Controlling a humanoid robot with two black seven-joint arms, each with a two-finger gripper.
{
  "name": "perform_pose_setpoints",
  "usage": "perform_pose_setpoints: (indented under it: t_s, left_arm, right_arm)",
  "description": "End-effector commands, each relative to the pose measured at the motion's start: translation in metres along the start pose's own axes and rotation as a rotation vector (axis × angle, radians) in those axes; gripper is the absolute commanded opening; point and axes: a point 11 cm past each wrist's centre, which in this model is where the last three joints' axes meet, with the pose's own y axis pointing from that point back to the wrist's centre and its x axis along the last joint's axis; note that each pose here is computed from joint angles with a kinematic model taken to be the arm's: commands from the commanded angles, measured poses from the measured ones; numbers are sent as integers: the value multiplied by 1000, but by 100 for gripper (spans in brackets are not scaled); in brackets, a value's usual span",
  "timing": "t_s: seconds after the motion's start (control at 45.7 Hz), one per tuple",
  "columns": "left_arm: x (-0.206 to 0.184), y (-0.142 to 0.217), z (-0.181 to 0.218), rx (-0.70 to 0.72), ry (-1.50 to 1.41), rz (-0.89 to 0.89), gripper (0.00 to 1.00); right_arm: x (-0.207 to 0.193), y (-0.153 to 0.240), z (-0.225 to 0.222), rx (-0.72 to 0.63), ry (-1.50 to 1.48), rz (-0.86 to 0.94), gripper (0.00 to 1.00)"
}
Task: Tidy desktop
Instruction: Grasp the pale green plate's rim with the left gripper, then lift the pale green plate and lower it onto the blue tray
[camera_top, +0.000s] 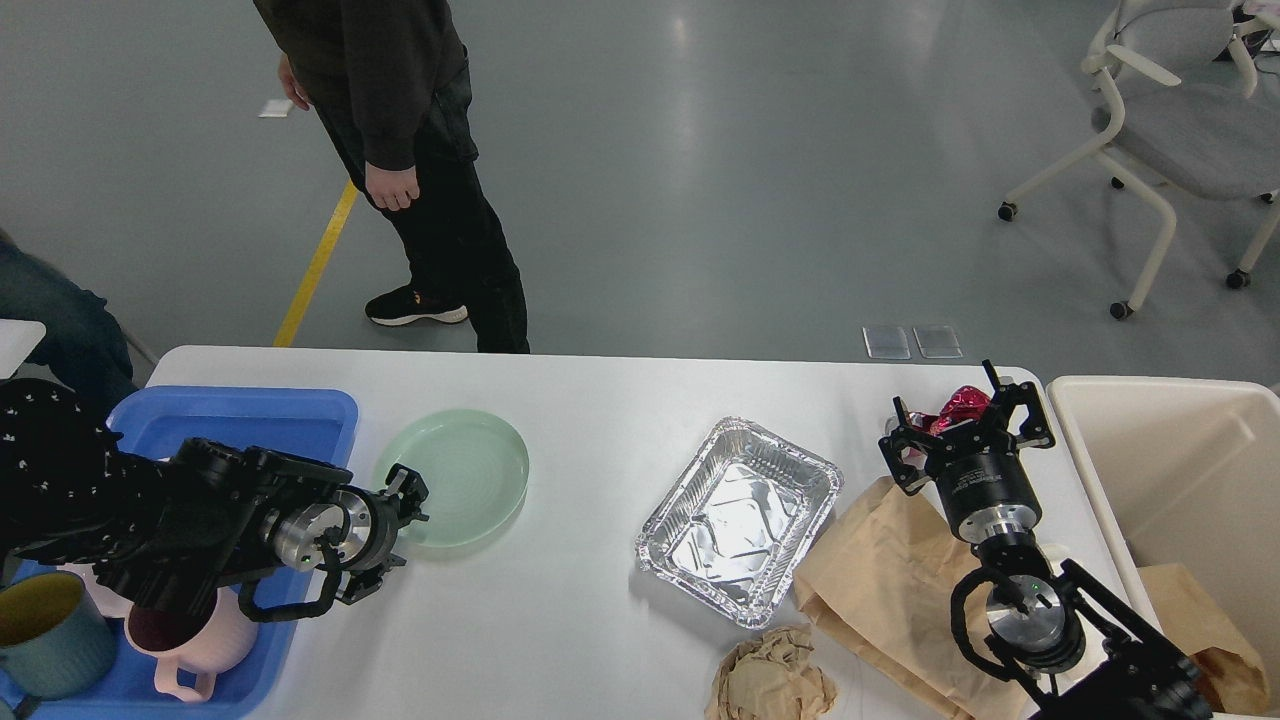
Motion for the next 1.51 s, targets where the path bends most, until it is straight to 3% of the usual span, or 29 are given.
perform_pose_setpoints:
  t_s: [0.0, 0.285, 0.591, 1.029, 1.226, 1.488]
  left_arm:
    - [-3, -1, -1, 2, -4, -11, 34]
    - [-3, -1, -1, 5, -5, -12, 21]
    - [-3, -3, -6, 13, -8, -18, 0]
    - [-3, 5, -3, 12, -9, -84, 0]
    - [6, 39, 19, -10, -66, -85, 0]
    - [9, 126, 53, -25, -193, -56, 0]
  right_arm:
    - [0, 0, 0, 0, 0, 0, 100]
    - [0, 0, 0, 0, 0, 0, 100]
    - [0, 0, 0, 0, 0, 0, 100]
    - [0, 0, -1, 1, 1, 0, 100]
    - [0, 0, 0, 0, 0, 0, 100]
    - [0, 0, 0, 0, 0, 1, 100]
